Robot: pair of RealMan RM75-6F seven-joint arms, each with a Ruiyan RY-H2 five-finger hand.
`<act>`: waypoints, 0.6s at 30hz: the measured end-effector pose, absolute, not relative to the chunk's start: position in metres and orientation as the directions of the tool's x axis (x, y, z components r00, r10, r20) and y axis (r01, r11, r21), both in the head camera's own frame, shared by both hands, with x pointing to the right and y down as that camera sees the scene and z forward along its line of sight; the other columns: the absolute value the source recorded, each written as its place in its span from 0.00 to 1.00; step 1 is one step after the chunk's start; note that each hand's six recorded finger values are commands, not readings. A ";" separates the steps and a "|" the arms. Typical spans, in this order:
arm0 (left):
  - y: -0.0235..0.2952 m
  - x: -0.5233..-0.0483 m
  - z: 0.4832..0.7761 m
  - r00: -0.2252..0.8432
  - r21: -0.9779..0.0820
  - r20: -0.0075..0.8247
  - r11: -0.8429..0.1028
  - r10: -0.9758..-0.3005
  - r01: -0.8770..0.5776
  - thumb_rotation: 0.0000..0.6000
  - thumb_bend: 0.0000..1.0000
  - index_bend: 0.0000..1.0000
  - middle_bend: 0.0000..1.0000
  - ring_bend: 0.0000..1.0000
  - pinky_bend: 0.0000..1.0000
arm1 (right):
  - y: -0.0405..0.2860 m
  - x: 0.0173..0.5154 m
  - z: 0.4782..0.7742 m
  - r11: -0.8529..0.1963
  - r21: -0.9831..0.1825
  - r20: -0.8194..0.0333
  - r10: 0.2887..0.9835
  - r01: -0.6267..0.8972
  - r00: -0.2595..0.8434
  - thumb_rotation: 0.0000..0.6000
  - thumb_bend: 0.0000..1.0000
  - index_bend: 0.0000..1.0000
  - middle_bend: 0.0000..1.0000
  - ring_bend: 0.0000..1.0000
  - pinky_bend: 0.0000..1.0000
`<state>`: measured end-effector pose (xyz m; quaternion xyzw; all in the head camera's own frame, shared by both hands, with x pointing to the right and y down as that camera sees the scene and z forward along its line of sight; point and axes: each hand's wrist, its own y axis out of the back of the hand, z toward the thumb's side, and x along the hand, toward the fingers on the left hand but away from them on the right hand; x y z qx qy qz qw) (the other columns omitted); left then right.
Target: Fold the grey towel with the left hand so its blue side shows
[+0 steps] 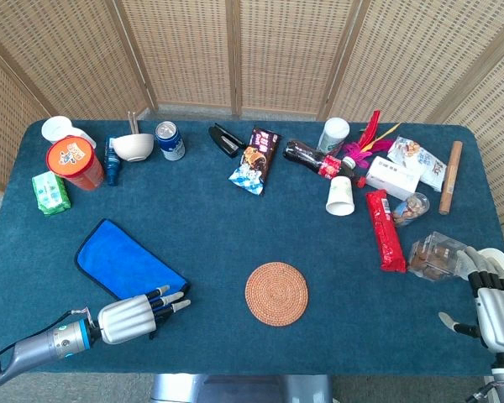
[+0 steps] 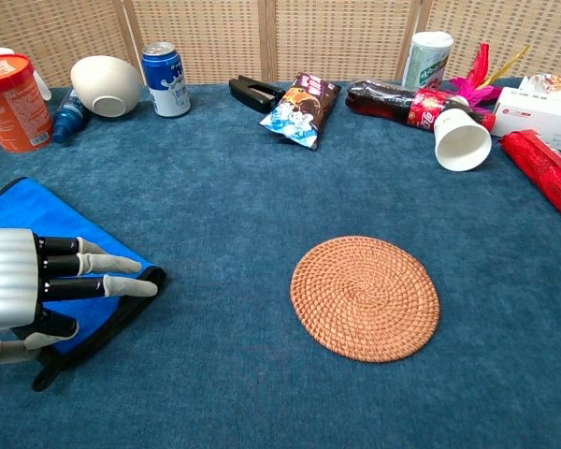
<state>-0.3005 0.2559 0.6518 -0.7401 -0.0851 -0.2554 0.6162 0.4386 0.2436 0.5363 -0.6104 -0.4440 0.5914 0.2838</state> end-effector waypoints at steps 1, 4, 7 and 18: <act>0.256 -0.301 0.652 0.855 -0.868 0.484 -0.225 -0.188 0.442 1.00 0.44 0.73 0.00 0.00 0.22 | 0.244 0.439 0.536 -0.445 -0.871 -0.470 0.878 0.207 -0.094 1.00 0.00 0.00 0.00 0.00 0.00; 0.258 -0.301 0.652 0.854 -0.865 0.488 -0.230 -0.182 0.445 1.00 0.44 0.72 0.00 0.00 0.22 | 0.244 0.439 0.536 -0.445 -0.872 -0.470 0.878 0.206 -0.094 1.00 0.00 0.00 0.00 0.00 0.00; 0.259 -0.301 0.652 0.854 -0.866 0.488 -0.221 -0.178 0.449 1.00 0.44 0.69 0.00 0.00 0.21 | 0.244 0.439 0.537 -0.445 -0.871 -0.471 0.877 0.206 -0.094 1.00 0.00 0.00 0.00 0.00 0.00; 0.259 -0.303 0.653 0.855 -0.863 0.491 -0.232 -0.169 0.450 1.00 0.44 0.55 0.00 0.00 0.21 | 0.244 0.439 0.538 -0.449 -0.870 -0.474 0.875 0.204 -0.095 1.00 0.00 0.00 0.00 0.00 0.00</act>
